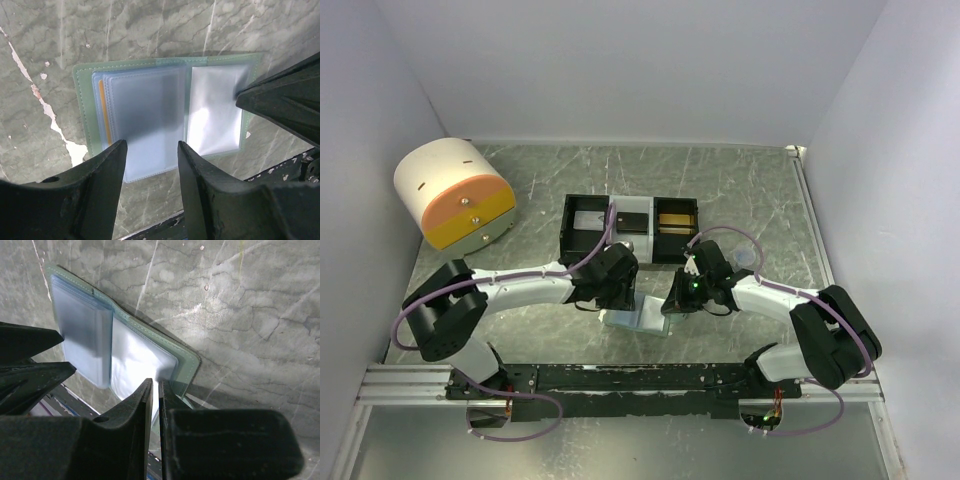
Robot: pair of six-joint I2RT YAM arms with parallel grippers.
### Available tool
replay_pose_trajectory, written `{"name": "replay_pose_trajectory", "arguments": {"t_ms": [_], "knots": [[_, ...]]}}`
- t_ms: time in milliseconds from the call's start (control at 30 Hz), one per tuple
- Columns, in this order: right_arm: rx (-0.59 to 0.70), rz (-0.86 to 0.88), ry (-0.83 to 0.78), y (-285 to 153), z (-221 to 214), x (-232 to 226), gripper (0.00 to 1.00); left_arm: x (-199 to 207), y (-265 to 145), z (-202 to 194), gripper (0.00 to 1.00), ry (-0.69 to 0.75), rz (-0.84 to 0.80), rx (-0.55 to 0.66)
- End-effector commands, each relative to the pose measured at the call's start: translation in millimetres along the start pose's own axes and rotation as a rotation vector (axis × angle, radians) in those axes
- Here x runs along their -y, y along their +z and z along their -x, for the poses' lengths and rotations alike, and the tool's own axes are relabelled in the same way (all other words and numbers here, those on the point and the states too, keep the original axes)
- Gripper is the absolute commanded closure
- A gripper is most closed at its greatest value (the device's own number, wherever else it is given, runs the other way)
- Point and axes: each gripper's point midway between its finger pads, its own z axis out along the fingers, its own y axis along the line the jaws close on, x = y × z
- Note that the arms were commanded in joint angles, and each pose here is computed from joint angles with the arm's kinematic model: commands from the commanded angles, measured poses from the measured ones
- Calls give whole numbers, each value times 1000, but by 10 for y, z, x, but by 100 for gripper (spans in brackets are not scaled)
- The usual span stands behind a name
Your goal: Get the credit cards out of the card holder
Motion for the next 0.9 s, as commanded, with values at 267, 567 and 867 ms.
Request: {"name": "replay_pose_trajectory", "arguments": {"t_ms": [267, 567, 867], "knots": [[3, -32, -7, 21, -6, 76, 89, 50, -67, 51, 37, -16, -20, 31], [9, -27, -11, 21, 39, 38, 88, 18, -22, 31, 37, -23, 0, 26], [9, -22, -7, 21, 40, 26, 88, -12, 96, -142, 40, -13, 2, -34]]}}
